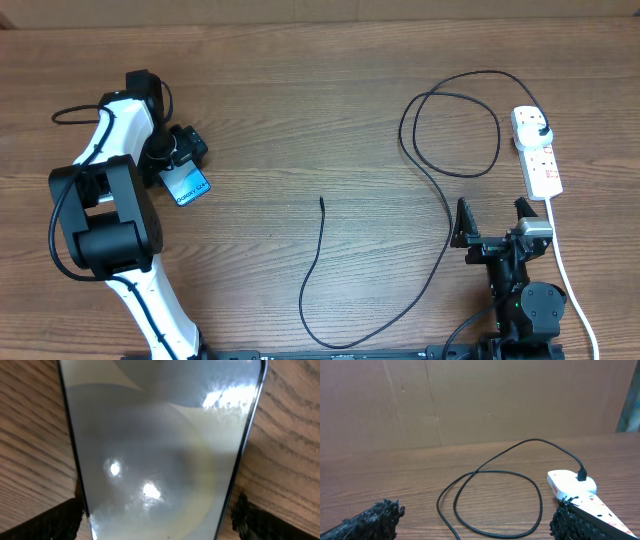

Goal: Plug charger to phone and switch on socket
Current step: 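Lower the left gripper onto the phone and close on it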

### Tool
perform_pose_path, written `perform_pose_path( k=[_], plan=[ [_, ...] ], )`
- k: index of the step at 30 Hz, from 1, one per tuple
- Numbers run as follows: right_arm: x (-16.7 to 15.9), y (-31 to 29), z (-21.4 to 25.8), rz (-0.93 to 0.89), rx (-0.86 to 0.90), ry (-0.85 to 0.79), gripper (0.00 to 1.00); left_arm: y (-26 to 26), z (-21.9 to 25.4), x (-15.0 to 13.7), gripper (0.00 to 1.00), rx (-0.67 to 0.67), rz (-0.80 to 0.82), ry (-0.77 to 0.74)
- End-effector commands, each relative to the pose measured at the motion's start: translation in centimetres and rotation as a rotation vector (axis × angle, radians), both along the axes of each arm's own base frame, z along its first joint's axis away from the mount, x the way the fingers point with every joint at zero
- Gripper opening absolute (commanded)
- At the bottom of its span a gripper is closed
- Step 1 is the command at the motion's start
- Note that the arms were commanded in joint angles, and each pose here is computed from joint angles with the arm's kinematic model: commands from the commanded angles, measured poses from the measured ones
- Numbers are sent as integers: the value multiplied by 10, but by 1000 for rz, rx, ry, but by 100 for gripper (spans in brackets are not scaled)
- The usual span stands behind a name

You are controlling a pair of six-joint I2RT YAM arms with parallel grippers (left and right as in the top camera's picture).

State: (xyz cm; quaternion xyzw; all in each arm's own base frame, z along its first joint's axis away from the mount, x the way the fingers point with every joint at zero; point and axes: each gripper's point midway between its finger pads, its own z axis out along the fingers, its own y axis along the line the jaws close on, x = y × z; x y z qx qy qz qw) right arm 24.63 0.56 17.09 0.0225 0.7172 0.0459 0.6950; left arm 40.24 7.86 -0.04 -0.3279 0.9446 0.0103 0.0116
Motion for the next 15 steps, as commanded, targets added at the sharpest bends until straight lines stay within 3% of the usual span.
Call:
perform_pose_path(
  k=[1,15],
  plan=[
    [0,0,-1,-2,0,-6,100,-6,-21,-17,100,-10,11,57],
    [0,0,-1,-2,0,-6,100,-5,-24,-11,100,-5,28,30]
  ],
)
